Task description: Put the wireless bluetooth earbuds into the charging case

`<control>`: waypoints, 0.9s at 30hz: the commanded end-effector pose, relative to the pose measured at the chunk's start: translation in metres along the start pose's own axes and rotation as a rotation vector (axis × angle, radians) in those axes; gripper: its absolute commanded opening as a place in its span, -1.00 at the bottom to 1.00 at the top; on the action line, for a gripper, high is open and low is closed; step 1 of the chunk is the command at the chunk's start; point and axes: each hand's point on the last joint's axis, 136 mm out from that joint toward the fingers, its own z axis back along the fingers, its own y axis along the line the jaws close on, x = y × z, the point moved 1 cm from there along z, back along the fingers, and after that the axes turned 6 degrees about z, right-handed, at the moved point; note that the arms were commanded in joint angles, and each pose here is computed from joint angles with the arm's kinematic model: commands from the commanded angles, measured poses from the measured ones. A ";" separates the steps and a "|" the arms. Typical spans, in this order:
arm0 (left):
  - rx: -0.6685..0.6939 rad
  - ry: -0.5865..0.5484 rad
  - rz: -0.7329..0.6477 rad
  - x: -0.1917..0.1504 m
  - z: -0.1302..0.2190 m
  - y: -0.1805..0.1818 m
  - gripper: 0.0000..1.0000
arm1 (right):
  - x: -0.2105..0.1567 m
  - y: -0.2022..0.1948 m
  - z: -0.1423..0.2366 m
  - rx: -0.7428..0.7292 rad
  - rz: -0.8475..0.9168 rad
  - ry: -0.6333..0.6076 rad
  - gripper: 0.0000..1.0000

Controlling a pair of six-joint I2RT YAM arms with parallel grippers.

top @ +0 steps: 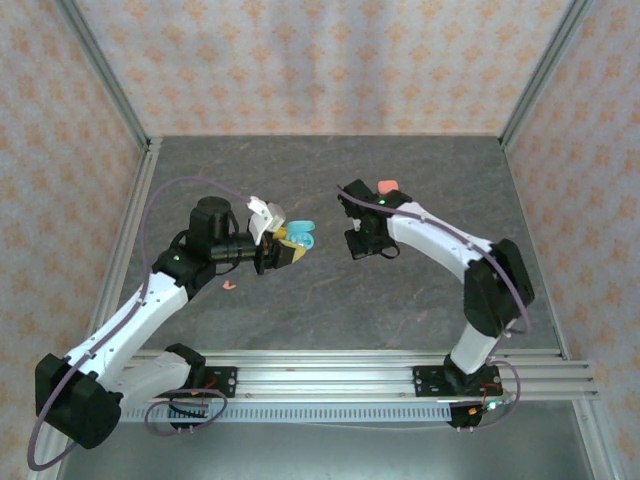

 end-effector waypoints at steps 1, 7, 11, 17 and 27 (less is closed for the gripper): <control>-0.002 -0.047 -0.036 0.020 0.008 -0.006 -0.90 | 0.000 0.016 0.035 0.127 -0.073 -0.058 -0.83; -0.010 -0.054 -0.027 0.020 0.007 -0.006 -0.90 | 0.011 0.039 0.087 0.323 -0.134 -0.215 -0.87; -0.019 -0.049 -0.024 0.018 0.006 -0.007 -0.90 | 0.019 0.049 0.117 0.405 -0.150 -0.292 -0.93; -0.035 -0.049 -0.025 0.021 0.005 -0.008 -0.90 | 0.030 0.076 0.160 0.566 -0.108 -0.417 -0.93; -0.048 -0.054 -0.020 0.025 0.005 -0.010 -0.90 | 0.019 0.106 0.175 0.700 -0.064 -0.428 -0.93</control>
